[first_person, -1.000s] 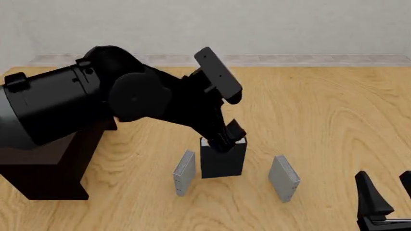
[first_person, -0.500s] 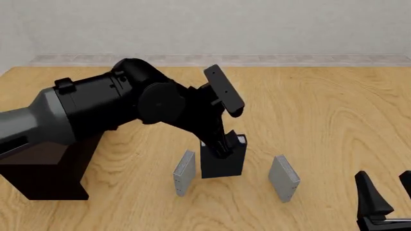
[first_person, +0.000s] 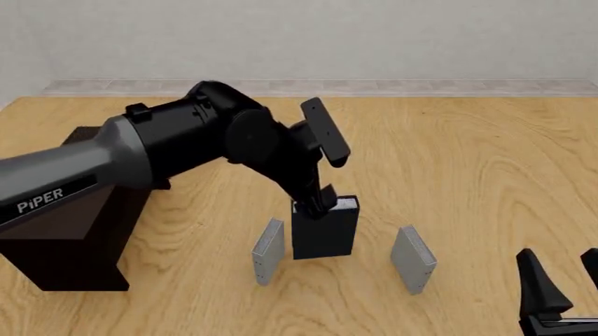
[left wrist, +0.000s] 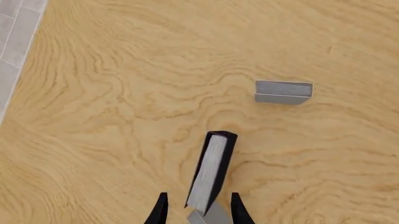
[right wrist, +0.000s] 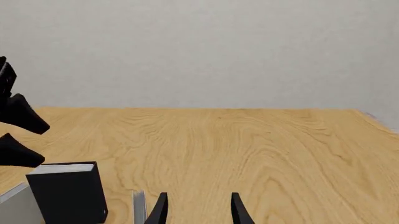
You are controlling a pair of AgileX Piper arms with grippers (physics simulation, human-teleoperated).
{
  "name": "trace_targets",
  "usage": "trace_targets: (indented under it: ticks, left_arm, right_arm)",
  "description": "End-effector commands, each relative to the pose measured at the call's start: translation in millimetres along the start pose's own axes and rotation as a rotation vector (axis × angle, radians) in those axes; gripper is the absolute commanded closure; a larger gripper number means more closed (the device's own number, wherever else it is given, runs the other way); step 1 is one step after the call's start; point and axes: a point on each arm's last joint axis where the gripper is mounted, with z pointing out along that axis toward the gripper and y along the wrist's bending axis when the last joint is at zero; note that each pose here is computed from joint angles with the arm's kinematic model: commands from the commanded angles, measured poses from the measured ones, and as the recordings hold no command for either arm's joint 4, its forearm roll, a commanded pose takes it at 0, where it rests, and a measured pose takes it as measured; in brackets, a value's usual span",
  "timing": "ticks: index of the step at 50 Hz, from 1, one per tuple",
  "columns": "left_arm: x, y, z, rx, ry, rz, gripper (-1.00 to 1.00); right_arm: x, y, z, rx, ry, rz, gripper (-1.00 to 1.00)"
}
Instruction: Pick up the book in the middle and place it on the cabinet shelf.
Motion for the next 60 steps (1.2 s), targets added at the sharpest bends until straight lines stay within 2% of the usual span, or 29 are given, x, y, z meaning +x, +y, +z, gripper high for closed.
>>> trace_targets:
  ticks: [1, 16, 45, 52, 60]
  left_arm:
    - [1.1, 4.0, 19, 0.017, 0.047, 0.030, -1.00]
    - [1.6, 5.6, 38, 0.047, 0.106, 0.042, -1.00]
    - [12.8, -0.1, 73, 0.075, 0.166, 0.008, -1.00]
    - [20.5, -2.1, 87, 0.098, 0.217, -0.002, -1.00]
    - [25.0, 0.0, 97, 0.101, 0.235, -0.019, -1.00]
  right_arm:
    - [0, 0, 1, 0.000, 0.002, 0.002, -1.00]
    - [0, 0, 1, -0.001, 0.000, 0.000, -1.00]
    - [0, 0, 1, -0.001, 0.002, 0.001, -1.00]
    - [0, 0, 1, -0.001, 0.001, 0.001, -1.00]
    - [0, 0, 1, -0.002, 0.001, 0.001, -1.00]
